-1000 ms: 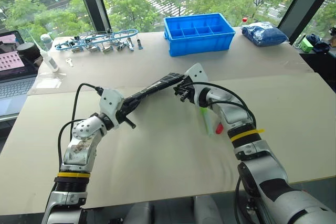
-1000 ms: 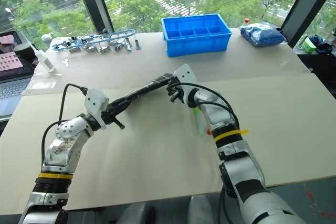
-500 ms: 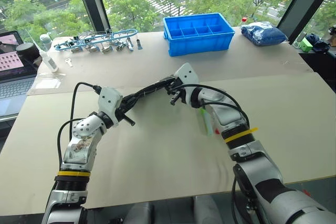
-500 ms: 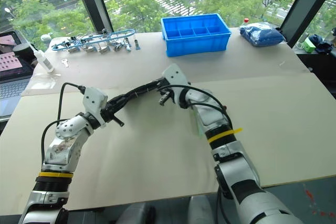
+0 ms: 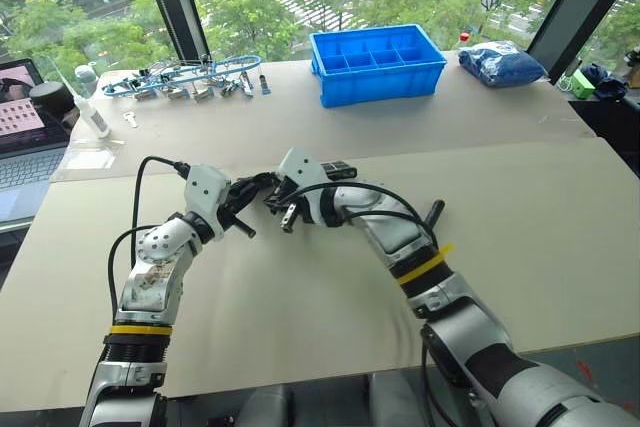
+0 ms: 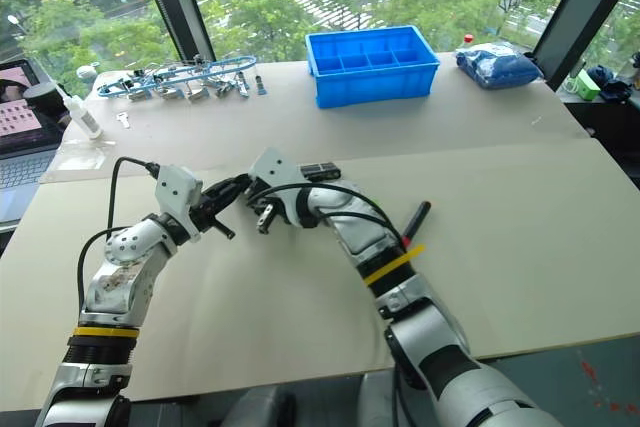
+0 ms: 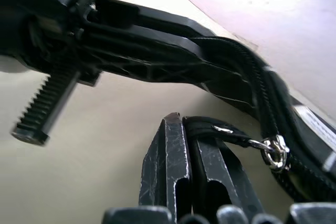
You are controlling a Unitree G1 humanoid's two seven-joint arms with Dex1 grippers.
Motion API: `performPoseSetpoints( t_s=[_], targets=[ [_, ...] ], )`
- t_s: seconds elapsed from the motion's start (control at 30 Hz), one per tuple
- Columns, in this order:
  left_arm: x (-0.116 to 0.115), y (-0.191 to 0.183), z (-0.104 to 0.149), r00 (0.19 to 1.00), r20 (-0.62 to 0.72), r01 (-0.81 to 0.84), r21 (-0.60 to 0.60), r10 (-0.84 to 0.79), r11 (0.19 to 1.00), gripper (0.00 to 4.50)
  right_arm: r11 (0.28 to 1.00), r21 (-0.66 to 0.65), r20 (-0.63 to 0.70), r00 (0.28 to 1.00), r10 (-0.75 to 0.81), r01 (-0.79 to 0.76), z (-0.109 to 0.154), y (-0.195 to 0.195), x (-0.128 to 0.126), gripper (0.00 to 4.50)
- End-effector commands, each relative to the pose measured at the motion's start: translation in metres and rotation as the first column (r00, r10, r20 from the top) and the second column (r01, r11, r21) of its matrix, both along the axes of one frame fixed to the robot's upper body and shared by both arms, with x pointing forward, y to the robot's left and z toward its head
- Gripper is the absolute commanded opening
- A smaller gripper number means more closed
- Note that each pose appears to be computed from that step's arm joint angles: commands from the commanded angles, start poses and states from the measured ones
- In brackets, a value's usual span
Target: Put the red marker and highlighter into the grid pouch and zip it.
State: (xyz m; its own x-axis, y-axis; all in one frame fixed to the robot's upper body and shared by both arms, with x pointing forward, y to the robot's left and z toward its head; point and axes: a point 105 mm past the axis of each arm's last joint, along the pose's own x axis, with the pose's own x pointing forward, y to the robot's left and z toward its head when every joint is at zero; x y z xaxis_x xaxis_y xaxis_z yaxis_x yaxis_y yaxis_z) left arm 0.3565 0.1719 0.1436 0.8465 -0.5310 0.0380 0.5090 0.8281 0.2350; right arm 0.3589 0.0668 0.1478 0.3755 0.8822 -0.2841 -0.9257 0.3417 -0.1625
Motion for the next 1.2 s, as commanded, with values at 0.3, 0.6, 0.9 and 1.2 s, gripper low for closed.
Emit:
performPoseSetpoints(
  t_s=[0.3,0.6,0.9,1.2],
  targets=[
    [-0.021,0.016,0.008,0.997,0.038,-0.064,-0.004,0.064,0.998,0.00,0.981,0.190,-0.047,0.998,-0.041,0.049,0.055,-0.028,0.025,2.67],
    [-0.060,0.025,0.016,0.985,0.092,-0.139,-0.075,0.146,0.987,0.00,0.923,0.383,-0.207,0.976,0.067,0.018,0.075,-0.111,-0.005,2.91],
    [-0.089,0.014,0.021,0.983,0.116,-0.123,-0.172,0.144,0.977,0.00,0.947,0.321,-0.274,0.959,0.077,0.016,0.046,-0.117,-0.008,2.91],
    [-0.090,0.019,0.032,0.977,0.144,-0.131,-0.163,0.155,0.978,0.00,0.950,0.312,-0.241,0.965,0.106,-0.026,0.043,-0.112,-0.009,2.91]
  ],
)
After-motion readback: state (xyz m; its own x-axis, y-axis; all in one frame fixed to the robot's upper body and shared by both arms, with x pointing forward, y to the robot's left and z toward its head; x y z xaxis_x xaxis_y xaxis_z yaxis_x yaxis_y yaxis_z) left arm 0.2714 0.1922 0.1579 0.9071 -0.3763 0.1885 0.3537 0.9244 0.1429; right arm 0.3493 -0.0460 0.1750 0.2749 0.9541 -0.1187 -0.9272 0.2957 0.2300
